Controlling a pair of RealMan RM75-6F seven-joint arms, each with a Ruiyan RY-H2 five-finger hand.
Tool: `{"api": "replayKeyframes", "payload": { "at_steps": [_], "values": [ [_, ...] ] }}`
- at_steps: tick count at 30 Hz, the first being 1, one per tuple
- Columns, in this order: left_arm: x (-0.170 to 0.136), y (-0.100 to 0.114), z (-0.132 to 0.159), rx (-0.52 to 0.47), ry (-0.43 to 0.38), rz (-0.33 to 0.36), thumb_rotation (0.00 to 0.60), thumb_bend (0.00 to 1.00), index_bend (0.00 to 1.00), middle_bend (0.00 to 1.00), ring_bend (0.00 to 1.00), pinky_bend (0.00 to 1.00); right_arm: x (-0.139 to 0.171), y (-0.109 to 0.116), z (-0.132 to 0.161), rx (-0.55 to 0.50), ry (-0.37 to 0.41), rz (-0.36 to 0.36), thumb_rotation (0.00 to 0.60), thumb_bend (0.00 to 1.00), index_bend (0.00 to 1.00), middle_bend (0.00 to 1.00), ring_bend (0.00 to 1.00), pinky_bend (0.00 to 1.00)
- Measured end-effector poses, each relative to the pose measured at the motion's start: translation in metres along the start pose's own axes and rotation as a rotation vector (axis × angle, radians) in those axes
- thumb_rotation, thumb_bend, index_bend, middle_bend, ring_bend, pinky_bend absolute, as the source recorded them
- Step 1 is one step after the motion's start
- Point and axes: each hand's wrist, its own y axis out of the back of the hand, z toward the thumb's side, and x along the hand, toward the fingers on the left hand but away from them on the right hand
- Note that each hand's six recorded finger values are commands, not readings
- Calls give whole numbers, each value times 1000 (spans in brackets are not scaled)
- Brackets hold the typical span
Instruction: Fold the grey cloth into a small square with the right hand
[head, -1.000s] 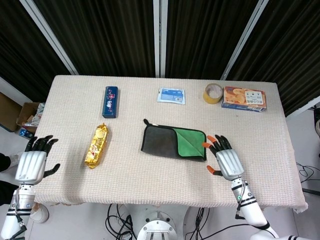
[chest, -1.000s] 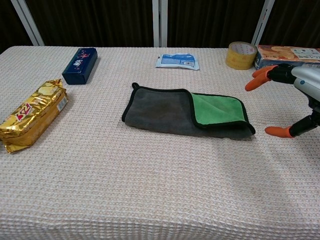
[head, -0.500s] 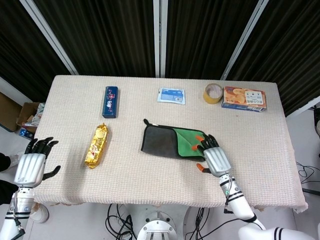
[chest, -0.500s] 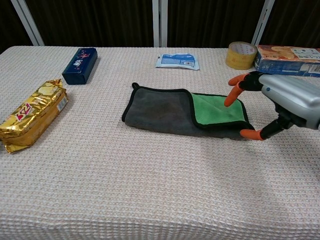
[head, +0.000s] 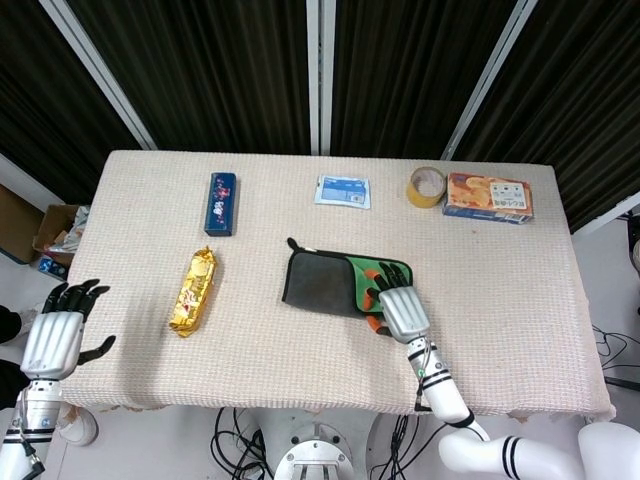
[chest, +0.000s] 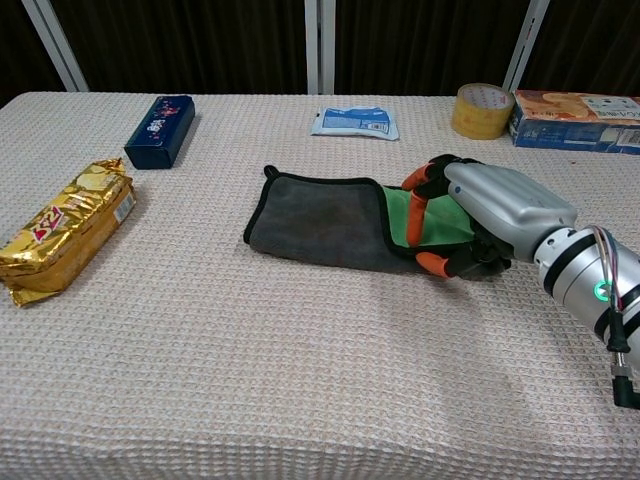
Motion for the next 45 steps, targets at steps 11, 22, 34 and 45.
{"api": "replayKeyframes", "payload": {
  "at_steps": [11, 22, 34, 45],
  "values": [
    [0, 1, 2, 5, -6, -1, 600, 172, 219, 140, 173, 120, -4, 17, -9, -67, -47, -68, 600, 355, 638, 223, 0, 0],
    [1, -1, 5, -2, -15, -1, 600, 173, 219, 140, 173, 120, -15, 29, -66, -196, -245, -74, 600, 337, 334, 154, 0, 0],
    [2, 0, 4, -1, -22, 6, 600, 172, 219, 140, 173, 120, -5, 43, -103, -94, -334, -19, 600, 243, 16, 25, 0, 0],
    [2, 3, 9, 0, -26, 4, 600, 173, 219, 140, 173, 121, 10, 60, -86, 263, 24, -16, 600, 155, 317, 114, 0, 0]
  ]
}}
